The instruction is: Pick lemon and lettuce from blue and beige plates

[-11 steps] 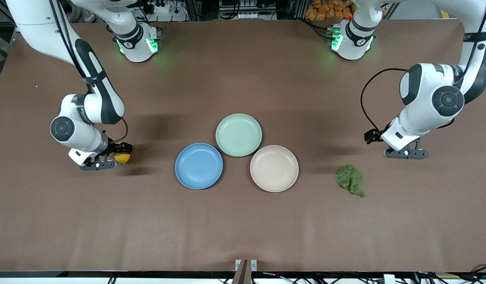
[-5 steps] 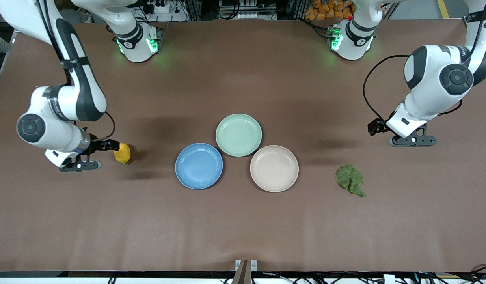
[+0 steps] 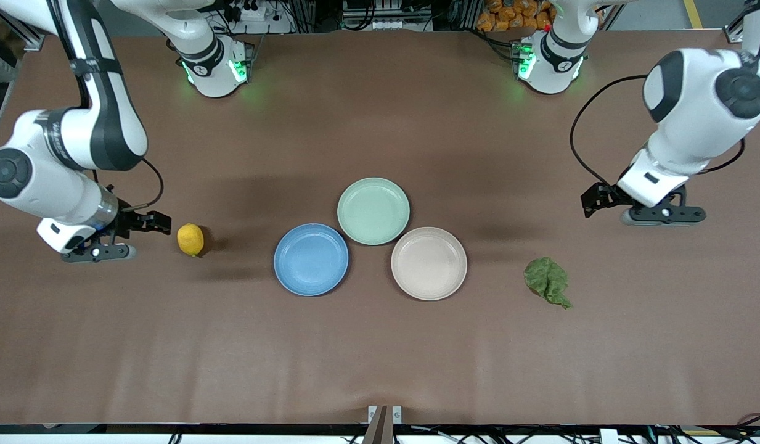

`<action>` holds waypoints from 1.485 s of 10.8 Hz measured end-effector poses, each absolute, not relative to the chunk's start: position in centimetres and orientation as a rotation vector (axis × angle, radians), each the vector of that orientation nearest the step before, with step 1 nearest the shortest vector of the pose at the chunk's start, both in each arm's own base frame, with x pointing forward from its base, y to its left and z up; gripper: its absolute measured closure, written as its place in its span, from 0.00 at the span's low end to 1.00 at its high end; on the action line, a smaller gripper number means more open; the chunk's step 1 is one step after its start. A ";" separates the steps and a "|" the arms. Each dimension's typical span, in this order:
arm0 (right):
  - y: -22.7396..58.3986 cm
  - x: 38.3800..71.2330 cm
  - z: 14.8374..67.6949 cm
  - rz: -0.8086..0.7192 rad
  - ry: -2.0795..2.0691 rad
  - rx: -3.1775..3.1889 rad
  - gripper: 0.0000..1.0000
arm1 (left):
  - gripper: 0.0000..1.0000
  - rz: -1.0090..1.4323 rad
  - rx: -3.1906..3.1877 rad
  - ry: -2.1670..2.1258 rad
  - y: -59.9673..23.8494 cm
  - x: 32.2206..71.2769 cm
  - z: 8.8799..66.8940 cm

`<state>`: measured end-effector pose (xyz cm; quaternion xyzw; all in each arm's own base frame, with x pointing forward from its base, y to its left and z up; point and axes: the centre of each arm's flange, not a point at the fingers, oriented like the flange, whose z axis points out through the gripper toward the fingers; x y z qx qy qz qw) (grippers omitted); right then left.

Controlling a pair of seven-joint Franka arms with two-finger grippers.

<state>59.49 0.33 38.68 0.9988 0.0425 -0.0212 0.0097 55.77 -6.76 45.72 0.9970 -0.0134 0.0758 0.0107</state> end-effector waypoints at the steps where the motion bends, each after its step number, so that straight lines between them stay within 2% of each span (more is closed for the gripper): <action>1: 0.3 59.3 39.8 -0.045 0.131 3.120 0.00 | 0.00 0.265 3.098 -0.034 -6.9 56.1 47.4; 8: -1.2 57.5 46.8 -0.002 0.093 3.130 0.00 | 0.00 0.206 3.102 -0.041 -7.0 56.3 59.5; 12: -0.5 58.0 52.2 -0.089 0.110 3.129 0.00 | 0.00 0.095 3.136 -0.062 -6.6 54.9 63.3; 16: -0.3 59.2 56.3 -0.011 0.112 3.126 0.00 | 0.00 0.015 3.143 -0.075 -6.6 53.5 66.2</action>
